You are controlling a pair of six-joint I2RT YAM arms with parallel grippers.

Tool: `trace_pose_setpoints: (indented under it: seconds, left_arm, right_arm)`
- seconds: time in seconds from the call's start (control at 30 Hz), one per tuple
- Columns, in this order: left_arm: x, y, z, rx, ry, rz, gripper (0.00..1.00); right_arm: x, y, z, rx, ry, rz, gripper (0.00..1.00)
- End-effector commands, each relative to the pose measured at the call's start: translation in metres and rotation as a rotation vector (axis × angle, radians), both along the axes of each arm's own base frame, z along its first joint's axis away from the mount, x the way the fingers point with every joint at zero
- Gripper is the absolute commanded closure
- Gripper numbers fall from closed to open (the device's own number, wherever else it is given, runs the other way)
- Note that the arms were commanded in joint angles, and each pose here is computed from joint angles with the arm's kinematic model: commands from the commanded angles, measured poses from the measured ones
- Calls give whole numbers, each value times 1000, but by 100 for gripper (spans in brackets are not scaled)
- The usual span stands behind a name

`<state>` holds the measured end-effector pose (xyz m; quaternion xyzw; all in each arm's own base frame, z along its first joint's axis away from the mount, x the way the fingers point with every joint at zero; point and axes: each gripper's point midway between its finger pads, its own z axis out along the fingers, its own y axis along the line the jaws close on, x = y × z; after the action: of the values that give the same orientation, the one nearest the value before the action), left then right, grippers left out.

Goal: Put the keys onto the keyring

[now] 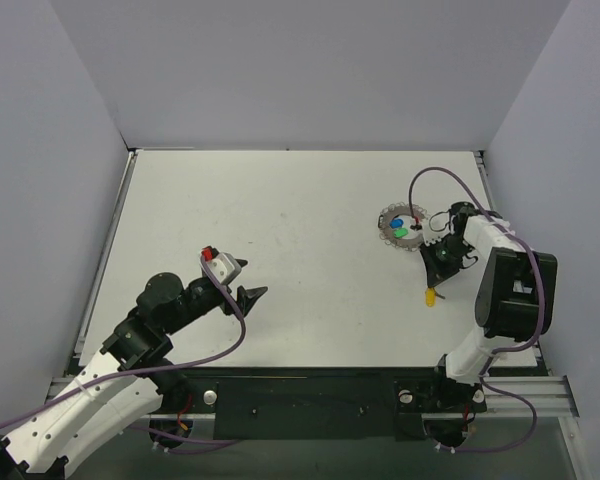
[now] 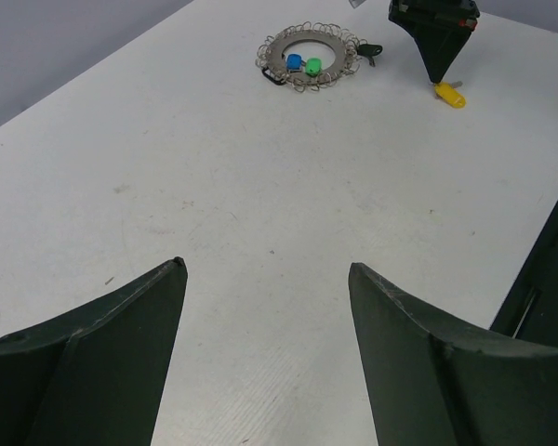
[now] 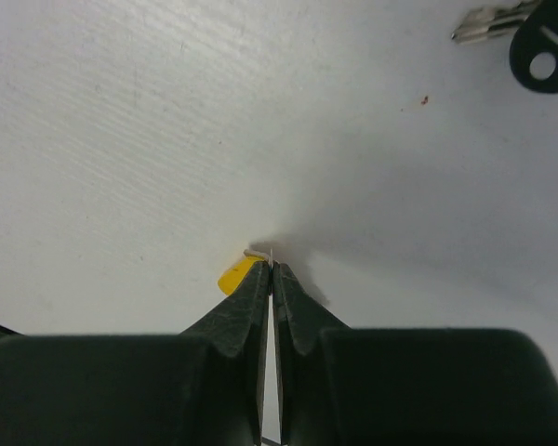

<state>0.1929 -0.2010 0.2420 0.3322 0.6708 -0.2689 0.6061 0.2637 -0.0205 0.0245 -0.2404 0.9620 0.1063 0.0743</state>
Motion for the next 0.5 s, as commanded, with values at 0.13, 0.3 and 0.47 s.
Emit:
trace_pose_setpoints:
  seconds: [0.13,0.3,0.47]
  left_arm:
    - [4,1,5,-6,-15,0,20]
    - [5,1,4,-3,-12,-2,20]
    - [6,1,4,-3,-9,1,20]
  right_arm:
    - [16,0,0,-86,8,-18,100]
    - [19,-1,-3,-120,23,-16,100]
    - [20,-1,-7,-133,33,-7,100]
